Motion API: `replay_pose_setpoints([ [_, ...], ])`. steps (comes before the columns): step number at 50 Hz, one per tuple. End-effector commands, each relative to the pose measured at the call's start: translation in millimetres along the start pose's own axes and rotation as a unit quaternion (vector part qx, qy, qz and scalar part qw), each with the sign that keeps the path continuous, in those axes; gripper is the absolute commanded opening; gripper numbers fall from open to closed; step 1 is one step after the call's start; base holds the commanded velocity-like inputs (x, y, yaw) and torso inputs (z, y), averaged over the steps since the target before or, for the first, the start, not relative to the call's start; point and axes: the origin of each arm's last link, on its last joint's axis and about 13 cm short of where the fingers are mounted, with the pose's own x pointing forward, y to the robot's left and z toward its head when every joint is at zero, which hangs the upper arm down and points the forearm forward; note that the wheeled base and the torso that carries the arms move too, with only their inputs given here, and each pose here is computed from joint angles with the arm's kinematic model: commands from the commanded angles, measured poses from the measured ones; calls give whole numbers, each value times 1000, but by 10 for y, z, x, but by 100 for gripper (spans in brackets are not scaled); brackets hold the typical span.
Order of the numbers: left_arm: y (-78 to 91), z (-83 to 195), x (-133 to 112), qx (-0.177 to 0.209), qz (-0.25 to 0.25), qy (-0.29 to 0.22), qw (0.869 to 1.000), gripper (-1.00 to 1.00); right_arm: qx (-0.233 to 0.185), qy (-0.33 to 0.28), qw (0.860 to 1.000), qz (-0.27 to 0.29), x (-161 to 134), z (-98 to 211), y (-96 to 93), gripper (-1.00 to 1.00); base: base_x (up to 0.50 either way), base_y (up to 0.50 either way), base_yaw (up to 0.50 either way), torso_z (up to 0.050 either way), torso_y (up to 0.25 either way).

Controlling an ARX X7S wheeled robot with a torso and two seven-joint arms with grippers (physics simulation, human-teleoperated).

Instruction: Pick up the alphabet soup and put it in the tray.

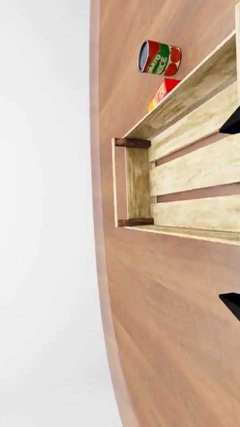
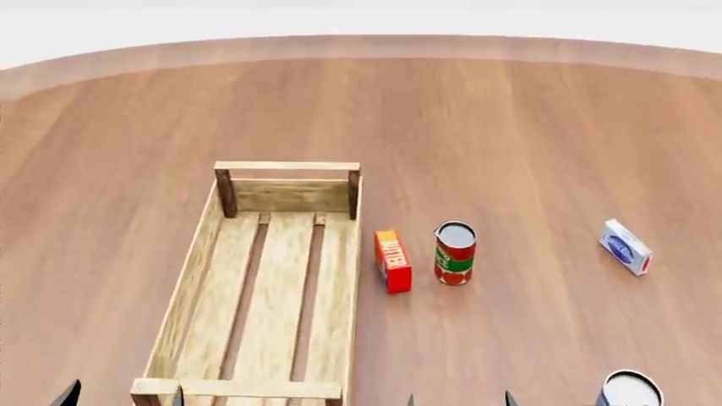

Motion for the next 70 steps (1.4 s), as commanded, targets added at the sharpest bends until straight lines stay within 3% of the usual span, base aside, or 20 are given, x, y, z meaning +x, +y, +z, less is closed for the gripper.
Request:
replay_pose_setpoints([
  [1, -4, -4, -2, 3, -2, -3, 1000, 100, -1, 0, 1000, 1, 2, 2, 3, 100, 500, 289, 0, 0, 0],
  [27, -6, -6, -2, 3, -3, -2, 1000, 100, 3, 0, 1000, -1, 5, -2, -1, 100, 500, 283, 0, 0, 1],
  [36, -4, -11, 3, 2, -2, 0, 1000, 100, 26, 12, 1000, -7, 2, -8, -19, 100, 11, 0, 0, 0, 0],
  [39, -6, -13, 3, 2, -1, 1, 1000, 100, 46, 34, 998, -8, -16, 87, -72, 100, 0, 0, 0, 0, 0],
  [42, -8, -13, 3, 0, -1, 0, 1000, 100, 7, 64, 998, 17, -73, 238, -142, 100, 0, 0, 0, 0, 0],
  [52, -14, -5, 2, 0, -2, -1, 1000, 100, 34, 141, 986, 82, -363, 872, -512, 100, 0, 0, 0, 0, 0],
  [70, -20, -7, -2, -1, -2, 1, 1000, 100, 27, 177, 982, 55, -757, 1135, -962, 100, 0, 0, 0, 0, 0],
])
